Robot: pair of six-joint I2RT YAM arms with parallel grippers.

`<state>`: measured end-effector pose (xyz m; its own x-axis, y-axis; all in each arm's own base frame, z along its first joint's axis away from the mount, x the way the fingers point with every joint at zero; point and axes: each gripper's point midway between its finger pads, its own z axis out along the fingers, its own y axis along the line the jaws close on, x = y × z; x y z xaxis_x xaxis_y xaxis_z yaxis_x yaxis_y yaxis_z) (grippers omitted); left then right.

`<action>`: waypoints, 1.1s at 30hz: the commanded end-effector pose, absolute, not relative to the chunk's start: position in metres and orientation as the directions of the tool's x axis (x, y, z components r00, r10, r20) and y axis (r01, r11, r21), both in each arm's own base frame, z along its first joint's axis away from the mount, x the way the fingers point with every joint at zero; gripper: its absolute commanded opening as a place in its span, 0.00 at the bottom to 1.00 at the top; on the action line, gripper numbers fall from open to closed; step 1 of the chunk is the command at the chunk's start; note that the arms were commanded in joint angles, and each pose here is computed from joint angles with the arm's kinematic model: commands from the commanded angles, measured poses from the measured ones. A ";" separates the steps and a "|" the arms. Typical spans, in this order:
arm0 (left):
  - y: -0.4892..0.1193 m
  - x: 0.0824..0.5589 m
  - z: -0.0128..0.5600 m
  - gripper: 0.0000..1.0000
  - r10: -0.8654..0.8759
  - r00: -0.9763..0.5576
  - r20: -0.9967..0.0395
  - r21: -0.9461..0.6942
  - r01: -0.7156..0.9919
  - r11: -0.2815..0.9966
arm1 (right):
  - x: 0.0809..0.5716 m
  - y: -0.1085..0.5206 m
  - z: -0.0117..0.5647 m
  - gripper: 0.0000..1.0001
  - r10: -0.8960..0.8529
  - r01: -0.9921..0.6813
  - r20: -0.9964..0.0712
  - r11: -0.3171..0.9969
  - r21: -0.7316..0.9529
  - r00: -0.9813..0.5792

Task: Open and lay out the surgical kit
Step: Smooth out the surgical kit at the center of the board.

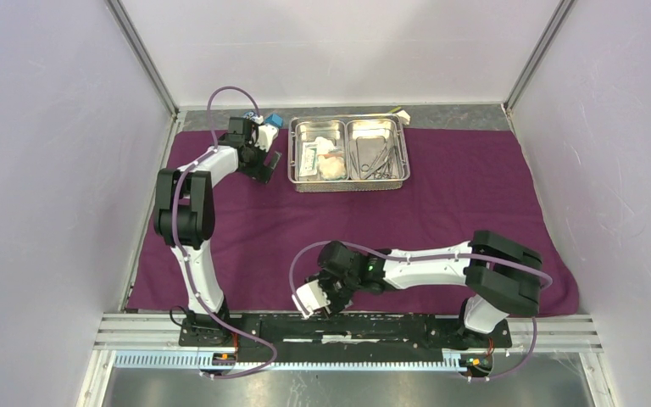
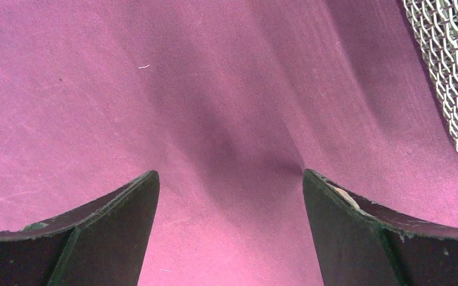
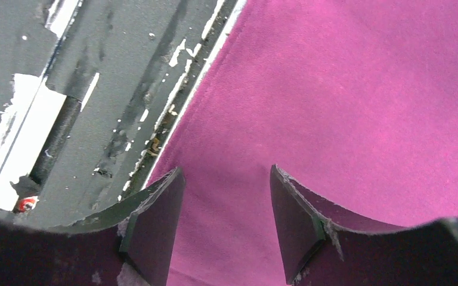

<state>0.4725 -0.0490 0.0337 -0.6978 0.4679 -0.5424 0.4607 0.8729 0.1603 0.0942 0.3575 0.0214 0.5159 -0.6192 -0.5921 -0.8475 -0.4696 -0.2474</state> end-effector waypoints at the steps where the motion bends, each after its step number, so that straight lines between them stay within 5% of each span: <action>1: -0.046 0.478 0.049 0.96 0.509 -0.658 -0.555 0.214 0.478 0.852 | 0.048 0.309 -0.016 0.62 -0.669 -0.814 -0.553 -0.579 -0.030 0.497; 7: -0.041 0.472 0.053 0.96 0.547 -0.643 -0.536 0.248 0.500 0.830 | 0.037 0.289 -0.023 0.58 -0.675 -0.790 -0.526 -0.613 0.008 0.518; 11: -0.040 0.474 0.060 0.96 0.557 -0.625 -0.546 0.264 0.503 0.823 | 0.057 0.308 0.001 0.58 -0.652 -0.803 -0.524 -0.585 -0.112 0.548; 19: -0.047 0.492 0.092 0.99 0.517 -0.569 -0.639 0.270 0.463 0.844 | 0.121 0.367 0.089 0.64 -0.592 -0.863 -0.631 -0.390 -0.321 0.502; 33: -0.020 0.504 0.086 1.00 0.522 -0.618 -0.588 0.312 0.422 0.851 | 0.199 0.364 0.070 0.67 -0.671 -0.962 -0.690 -0.161 -0.222 0.272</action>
<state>0.4962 -0.0364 0.0778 -0.6220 0.5096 -0.5945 0.4406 0.8554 0.2723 0.1770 0.3699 0.0637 0.3523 -0.6760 -0.6472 -0.9358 -0.2428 -0.2557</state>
